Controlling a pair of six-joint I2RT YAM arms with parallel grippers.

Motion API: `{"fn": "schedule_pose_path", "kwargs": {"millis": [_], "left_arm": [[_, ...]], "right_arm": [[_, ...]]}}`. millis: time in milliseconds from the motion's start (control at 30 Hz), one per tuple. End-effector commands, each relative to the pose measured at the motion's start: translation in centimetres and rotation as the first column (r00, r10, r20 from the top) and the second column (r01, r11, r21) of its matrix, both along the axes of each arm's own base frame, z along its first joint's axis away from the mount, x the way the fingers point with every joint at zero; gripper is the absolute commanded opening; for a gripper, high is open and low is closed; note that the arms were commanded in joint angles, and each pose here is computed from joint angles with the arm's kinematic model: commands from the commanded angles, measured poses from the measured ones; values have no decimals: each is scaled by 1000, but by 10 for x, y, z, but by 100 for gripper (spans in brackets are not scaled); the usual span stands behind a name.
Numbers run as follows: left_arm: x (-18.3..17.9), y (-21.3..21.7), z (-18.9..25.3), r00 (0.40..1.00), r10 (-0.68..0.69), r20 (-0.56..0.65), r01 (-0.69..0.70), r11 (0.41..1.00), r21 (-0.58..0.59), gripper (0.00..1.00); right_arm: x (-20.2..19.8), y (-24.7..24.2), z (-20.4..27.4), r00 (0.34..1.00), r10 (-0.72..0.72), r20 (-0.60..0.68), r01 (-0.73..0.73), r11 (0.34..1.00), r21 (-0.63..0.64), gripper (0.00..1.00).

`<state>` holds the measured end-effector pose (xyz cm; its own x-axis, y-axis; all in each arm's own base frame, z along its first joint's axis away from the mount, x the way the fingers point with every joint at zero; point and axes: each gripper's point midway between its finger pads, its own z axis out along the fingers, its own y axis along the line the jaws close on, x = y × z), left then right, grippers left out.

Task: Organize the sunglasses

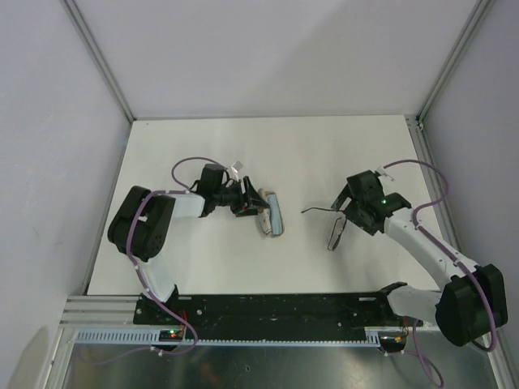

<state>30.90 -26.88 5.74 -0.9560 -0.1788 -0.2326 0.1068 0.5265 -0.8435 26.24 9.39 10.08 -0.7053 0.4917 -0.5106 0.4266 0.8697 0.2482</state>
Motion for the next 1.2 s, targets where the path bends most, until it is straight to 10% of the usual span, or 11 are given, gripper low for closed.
{"fn": "schedule_pose_path", "kwargs": {"millis": [0, 1167], "left_arm": [[-25, 7, -25, 998, -46, -48, 50, 994, 92, 51], [-20, 6, -3, 998, -43, 48, 38, 995, 90, 52]], "right_arm": [[14, -10, 27, 939, -342, 40, 336, 935, 114, 99], [52, -5, -38, 814, -530, -237, 514, 848, -132, 99]]}}
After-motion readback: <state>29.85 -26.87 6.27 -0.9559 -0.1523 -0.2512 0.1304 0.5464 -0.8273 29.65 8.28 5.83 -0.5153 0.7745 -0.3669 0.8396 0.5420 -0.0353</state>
